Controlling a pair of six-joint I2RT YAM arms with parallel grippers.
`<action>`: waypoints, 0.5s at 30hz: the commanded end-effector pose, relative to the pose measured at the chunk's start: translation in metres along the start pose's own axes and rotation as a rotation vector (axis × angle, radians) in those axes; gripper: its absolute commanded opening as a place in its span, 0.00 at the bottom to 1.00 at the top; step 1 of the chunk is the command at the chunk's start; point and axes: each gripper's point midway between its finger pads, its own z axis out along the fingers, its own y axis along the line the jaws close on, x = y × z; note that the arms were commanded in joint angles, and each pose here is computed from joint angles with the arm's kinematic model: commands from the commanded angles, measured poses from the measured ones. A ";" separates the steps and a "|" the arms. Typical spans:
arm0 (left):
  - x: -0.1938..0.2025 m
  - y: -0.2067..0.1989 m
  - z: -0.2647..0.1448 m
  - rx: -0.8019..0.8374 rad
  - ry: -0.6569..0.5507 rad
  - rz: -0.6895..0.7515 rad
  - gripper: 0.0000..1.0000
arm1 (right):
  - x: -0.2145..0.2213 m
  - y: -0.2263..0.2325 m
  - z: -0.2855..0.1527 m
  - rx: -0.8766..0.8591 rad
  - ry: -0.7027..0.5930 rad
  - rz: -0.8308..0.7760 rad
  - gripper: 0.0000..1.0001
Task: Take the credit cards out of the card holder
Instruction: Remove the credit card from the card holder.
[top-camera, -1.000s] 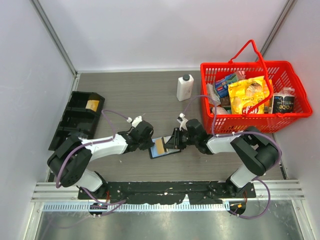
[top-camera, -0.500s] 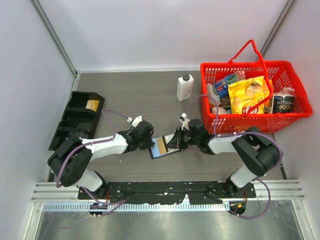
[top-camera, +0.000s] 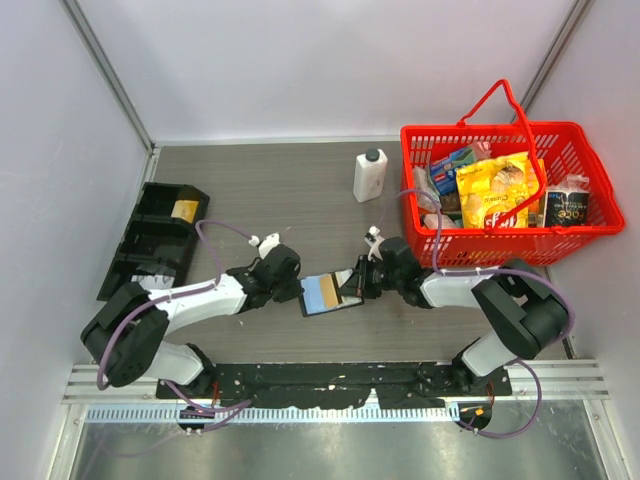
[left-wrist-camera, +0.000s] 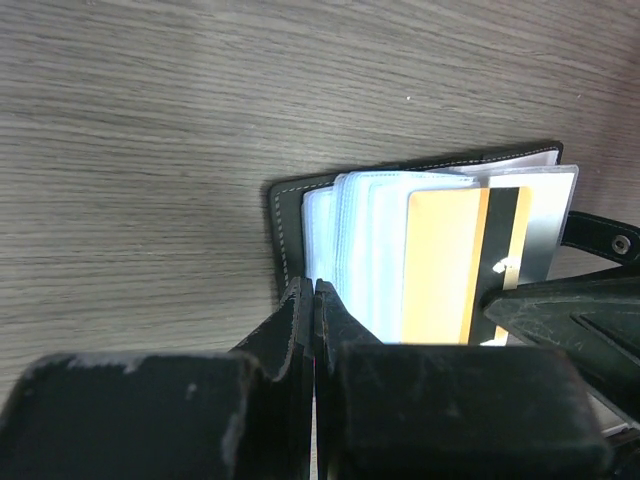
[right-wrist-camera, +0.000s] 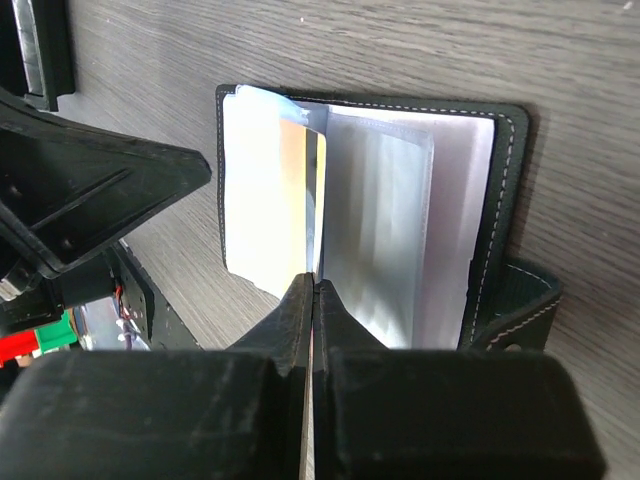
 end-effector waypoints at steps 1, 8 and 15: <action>-0.016 0.003 -0.010 0.004 -0.076 0.040 0.00 | -0.004 -0.026 -0.011 0.164 -0.029 0.030 0.01; -0.026 -0.021 -0.022 0.104 -0.128 0.100 0.08 | -0.009 -0.030 -0.022 0.231 -0.044 0.020 0.01; -0.014 -0.073 -0.029 0.297 -0.130 0.211 0.37 | -0.020 -0.015 -0.026 0.203 -0.068 0.013 0.01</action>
